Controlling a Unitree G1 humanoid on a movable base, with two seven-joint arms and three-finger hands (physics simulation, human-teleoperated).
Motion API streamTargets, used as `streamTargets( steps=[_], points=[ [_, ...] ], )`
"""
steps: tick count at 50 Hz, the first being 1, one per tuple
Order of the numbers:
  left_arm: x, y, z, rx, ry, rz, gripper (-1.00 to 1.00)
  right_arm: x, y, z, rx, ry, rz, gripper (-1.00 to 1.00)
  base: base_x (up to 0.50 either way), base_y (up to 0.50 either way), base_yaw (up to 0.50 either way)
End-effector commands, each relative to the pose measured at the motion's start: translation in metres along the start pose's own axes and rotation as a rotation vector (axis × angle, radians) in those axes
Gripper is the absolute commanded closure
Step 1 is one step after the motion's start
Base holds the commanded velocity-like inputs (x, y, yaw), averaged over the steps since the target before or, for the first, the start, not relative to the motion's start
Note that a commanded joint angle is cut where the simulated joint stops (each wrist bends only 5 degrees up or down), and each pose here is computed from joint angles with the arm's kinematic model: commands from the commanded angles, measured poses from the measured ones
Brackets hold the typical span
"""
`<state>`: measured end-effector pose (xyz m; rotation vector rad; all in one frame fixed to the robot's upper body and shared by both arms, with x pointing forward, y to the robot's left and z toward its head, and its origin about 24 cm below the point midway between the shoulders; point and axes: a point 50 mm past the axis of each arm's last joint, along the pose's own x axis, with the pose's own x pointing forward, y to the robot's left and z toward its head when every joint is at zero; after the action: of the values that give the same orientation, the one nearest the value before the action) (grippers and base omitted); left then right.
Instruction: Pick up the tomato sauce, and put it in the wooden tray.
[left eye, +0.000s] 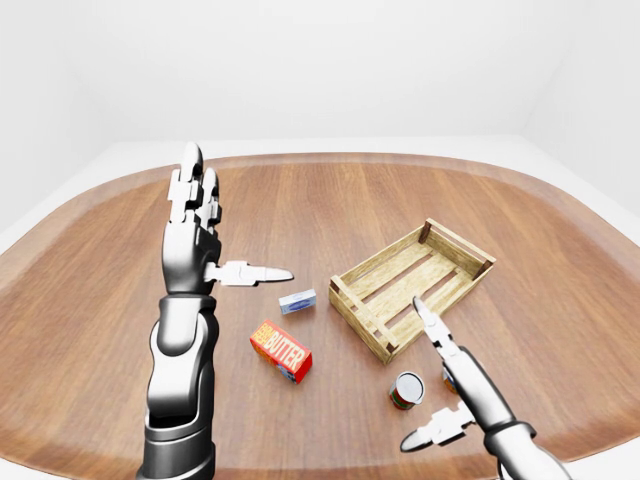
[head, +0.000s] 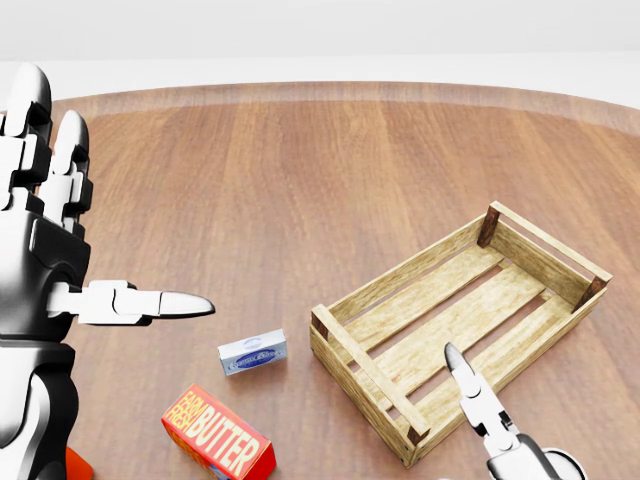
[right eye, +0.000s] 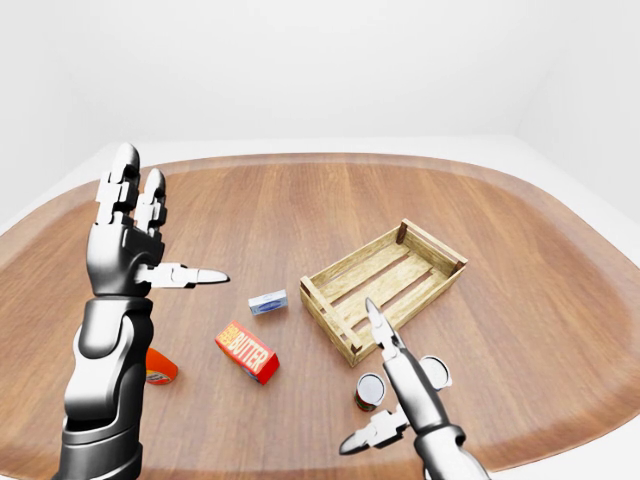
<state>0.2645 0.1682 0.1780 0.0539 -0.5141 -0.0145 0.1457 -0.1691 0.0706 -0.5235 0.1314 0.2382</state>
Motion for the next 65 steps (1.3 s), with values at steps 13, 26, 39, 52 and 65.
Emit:
streamTargets(
  steps=[13,26,39,52,65],
  points=[
    [-0.001,-0.002,-0.002,-0.001,0.009,-0.005,-1.0,0.008,0.006,-0.022,-0.014,0.067,-0.005,-1.0,0.0,0.0,0.0],
    [-0.001,-0.002,-0.002,-0.003,0.008,-0.006,-1.0,0.011,0.012,-0.03,-0.043,0.08,-0.005,-1.0,0.0,0.0,0.0],
    [-0.001,-0.002,-0.001,-0.002,0.004,-0.006,-1.0,0.013,0.017,-0.035,-0.068,0.081,-0.004,-1.0,0.0,0.0,0.0],
    [-0.001,-0.003,-0.001,-0.002,0.005,-0.009,-1.0,0.016,0.026,-0.041,-0.075,0.088,0.012,-1.0,0.0,0.0,0.0],
    [-0.001,-0.004,-0.001,-0.001,0.006,-0.011,-1.0,0.02,0.03,-0.053,-0.08,0.111,0.019,-1.0,0.0,0.0,0.0]
  ],
)
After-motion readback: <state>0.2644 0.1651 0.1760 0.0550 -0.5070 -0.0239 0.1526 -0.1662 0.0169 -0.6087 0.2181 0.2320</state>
